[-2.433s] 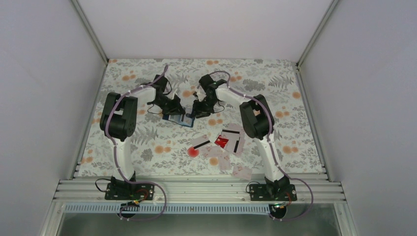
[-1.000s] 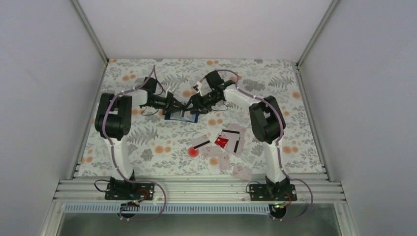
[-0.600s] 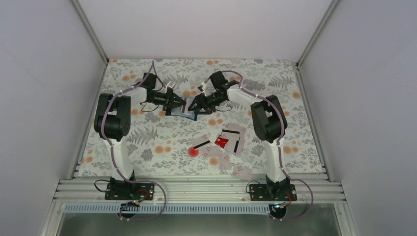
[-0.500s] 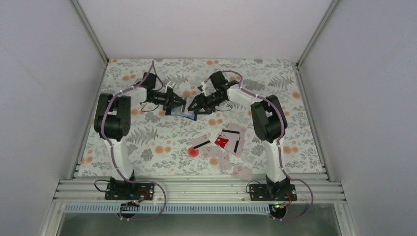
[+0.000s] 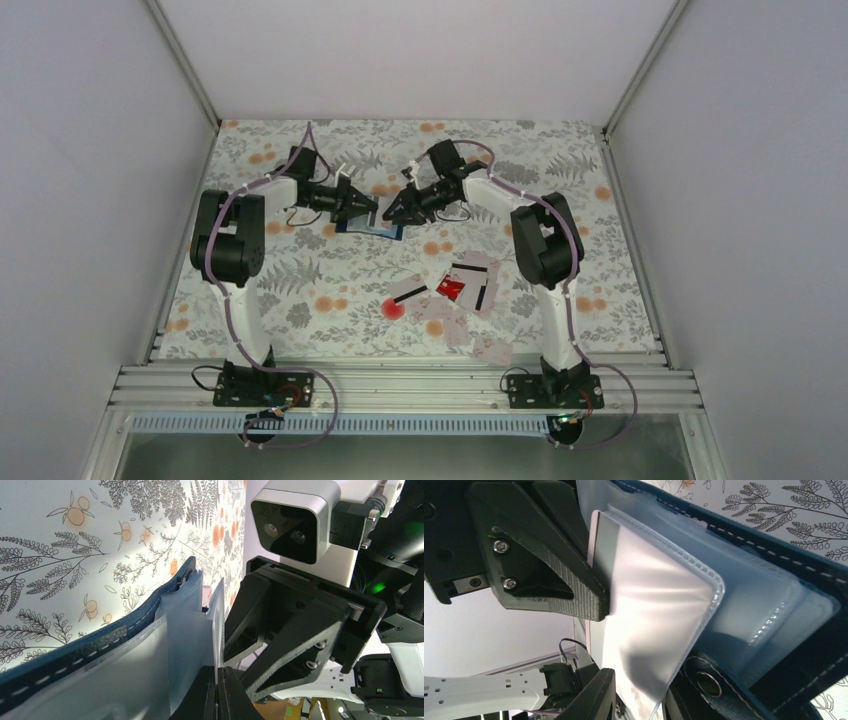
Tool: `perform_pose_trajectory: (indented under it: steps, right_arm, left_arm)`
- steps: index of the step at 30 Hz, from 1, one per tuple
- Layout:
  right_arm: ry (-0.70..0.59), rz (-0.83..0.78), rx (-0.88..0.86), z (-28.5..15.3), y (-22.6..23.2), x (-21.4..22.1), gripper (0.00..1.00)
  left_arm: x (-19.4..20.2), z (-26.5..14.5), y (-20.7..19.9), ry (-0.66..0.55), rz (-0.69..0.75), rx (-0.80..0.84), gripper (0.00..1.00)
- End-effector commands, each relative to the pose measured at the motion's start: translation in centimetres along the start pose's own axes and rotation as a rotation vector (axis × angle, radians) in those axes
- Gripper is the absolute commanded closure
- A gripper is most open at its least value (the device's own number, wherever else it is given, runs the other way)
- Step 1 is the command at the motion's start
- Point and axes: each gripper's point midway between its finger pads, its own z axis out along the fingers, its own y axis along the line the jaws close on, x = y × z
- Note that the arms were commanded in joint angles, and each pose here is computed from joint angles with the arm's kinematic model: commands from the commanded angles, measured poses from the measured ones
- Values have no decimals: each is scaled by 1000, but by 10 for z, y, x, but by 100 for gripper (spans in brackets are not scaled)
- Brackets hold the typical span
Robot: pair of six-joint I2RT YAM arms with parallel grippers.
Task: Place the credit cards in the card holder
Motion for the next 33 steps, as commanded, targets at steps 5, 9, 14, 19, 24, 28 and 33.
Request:
perform_pose_trajectory:
  steps: [5,9,14,19,24,28,33]
  right_arm:
    - [2,-44,-57,1,13,-7,84]
    - [0,-42,-61,1,13,-9,92]
    - [-1,-42,-64,2,13,-10,96]
    - [0,-43,-64,2,10,-8,96]
    - [5,-39,-63,4,8,-8,96]
    - [6,-21,-24,6,0,-8,96]
    - [10,24,78,6,-20,-7,96]
  left_arm:
    - [2,3,-10,12,31,24,98]
    - [2,5,-6,12,26,15,98]
    - [3,8,6,8,11,-14,96]
    - [7,13,24,13,-21,-36,82]
    - [8,14,30,11,-26,-55,70]
    - [6,12,33,2,-17,-115,53]
    - [8,6,43,-11,-25,-217,39]
